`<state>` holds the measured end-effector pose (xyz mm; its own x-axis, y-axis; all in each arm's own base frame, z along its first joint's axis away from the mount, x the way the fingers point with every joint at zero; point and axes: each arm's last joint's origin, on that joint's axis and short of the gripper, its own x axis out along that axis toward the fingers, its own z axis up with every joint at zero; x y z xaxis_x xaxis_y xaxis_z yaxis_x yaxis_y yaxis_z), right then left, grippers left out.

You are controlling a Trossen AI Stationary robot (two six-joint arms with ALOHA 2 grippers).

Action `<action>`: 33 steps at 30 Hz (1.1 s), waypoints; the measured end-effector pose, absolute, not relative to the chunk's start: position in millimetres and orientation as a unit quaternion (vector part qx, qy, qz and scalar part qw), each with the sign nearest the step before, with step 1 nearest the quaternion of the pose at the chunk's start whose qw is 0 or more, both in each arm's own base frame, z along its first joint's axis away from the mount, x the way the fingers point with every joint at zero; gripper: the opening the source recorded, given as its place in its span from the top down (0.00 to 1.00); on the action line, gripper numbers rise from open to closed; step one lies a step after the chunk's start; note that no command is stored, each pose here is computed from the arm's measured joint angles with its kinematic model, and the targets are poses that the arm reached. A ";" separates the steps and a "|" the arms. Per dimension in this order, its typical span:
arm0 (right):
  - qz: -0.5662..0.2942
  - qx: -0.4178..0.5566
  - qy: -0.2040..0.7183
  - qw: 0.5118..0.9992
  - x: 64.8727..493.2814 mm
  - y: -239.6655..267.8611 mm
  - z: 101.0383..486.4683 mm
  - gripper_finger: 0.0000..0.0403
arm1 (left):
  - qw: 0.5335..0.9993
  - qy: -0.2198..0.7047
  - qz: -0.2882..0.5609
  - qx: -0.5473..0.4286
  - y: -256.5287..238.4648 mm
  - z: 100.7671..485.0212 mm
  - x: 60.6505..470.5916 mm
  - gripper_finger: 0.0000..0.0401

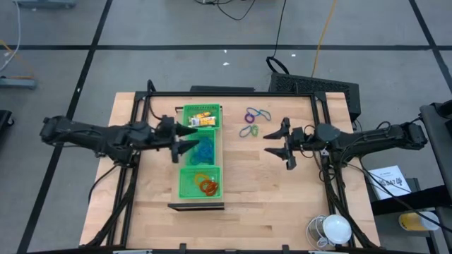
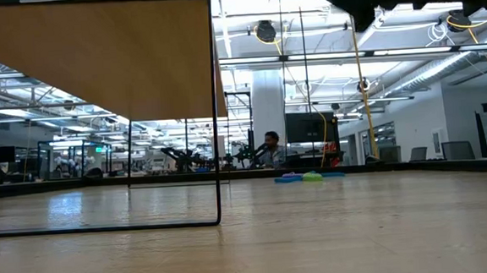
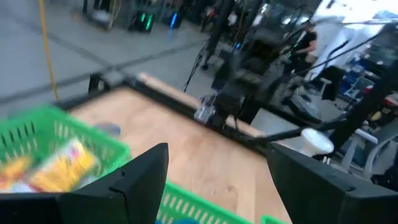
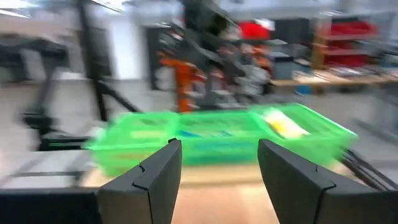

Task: Pick & Place Office Desk Supplies
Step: Put the blue rubber band into the center green bin on the shelf

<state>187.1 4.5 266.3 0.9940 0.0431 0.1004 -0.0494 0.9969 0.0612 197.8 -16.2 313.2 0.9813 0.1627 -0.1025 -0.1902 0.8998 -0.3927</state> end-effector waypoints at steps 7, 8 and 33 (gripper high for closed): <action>-0.204 0.030 0.051 0.977 188.6 -17.7 243.2 0.50 | 0.982 0.042 0.112 -0.143 -17.3 319.6 172.0 0.30; -0.226 0.031 0.075 0.971 189.6 -22.6 237.1 0.50 | 0.981 0.048 0.123 -0.139 -17.1 318.2 170.8 0.30; -0.350 0.168 0.319 0.864 195.0 -157.7 106.6 0.39 | 0.978 0.056 0.169 -0.106 -17.4 315.8 169.3 0.30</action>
<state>195.0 -157.7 106.6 0.5512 -0.4987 -0.6689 0.7130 0.6979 0.0672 169.3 -17.4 315.8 0.9370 0.3179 -0.1446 -0.3416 0.9206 -0.1891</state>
